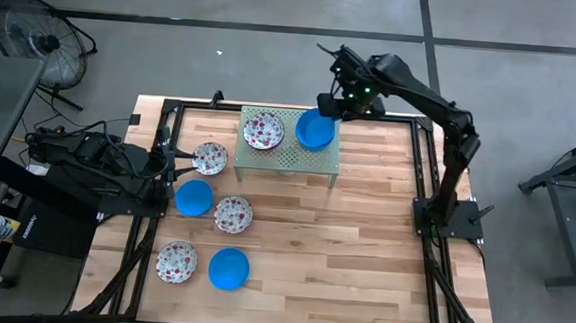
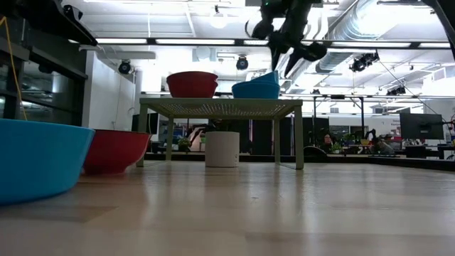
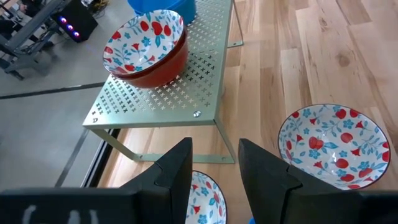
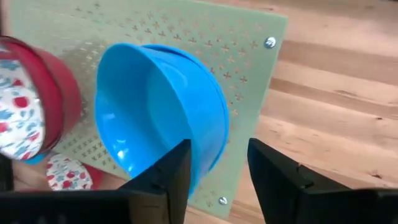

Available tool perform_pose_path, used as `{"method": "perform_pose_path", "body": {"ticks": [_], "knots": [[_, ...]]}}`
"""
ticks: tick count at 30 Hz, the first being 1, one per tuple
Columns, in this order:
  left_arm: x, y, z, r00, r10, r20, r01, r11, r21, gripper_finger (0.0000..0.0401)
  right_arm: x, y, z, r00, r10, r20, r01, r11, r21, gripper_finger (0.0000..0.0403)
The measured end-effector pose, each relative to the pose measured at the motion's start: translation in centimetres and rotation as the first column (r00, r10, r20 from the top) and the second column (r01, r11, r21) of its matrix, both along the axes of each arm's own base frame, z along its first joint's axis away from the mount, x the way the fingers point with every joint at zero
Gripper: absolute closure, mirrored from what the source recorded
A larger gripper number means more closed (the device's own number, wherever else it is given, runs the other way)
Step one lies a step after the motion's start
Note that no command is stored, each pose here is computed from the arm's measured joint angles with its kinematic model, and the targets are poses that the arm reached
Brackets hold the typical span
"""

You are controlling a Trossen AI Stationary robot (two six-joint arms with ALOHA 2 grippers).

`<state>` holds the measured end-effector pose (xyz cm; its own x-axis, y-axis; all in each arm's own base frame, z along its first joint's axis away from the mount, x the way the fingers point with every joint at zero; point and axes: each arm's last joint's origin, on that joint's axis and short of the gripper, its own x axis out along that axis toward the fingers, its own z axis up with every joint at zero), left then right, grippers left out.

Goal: Pick & Place Mini bowls
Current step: Stack the blue bowl on the blue bowl on the shelf

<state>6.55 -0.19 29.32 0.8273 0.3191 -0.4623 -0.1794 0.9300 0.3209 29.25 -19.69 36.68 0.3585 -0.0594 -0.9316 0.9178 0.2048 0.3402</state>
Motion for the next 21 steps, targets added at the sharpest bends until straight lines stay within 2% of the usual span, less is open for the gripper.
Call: {"method": "perform_pose_path", "body": {"ticks": [6,10,12,17,21], "knots": [[0.0,0.0,0.0,1.000,-0.001,0.000,0.001,1.000,-0.001,0.0274,-1.7,1.7,2.8,0.994,0.107,0.000,-0.106,0.980,-0.169,0.0296],[0.0,0.0,0.0,1.000,-0.002,0.000,0.002,1.000,-0.001,0.0274,-1.9,3.7,4.0,0.979,0.196,-0.061,-0.205,0.932,-0.299,0.0370],[0.0,0.0,0.0,1.000,-0.002,0.000,0.002,1.000,-0.001,0.0274,-1.7,4.5,4.2,0.969,0.231,-0.083,-0.245,0.910,-0.335,0.0393],[0.0,0.0,0.0,1.000,-0.001,0.000,0.001,1.000,0.000,0.0274,-0.5,5.5,4.0,0.956,0.278,-0.090,-0.290,0.864,-0.411,0.0401],[0.0,0.0,0.0,1.000,0.004,0.001,-0.004,1.000,0.004,0.0274,0.1,5.5,1.5,0.948,0.316,-0.021,-0.293,0.851,-0.435,0.0402]]}}
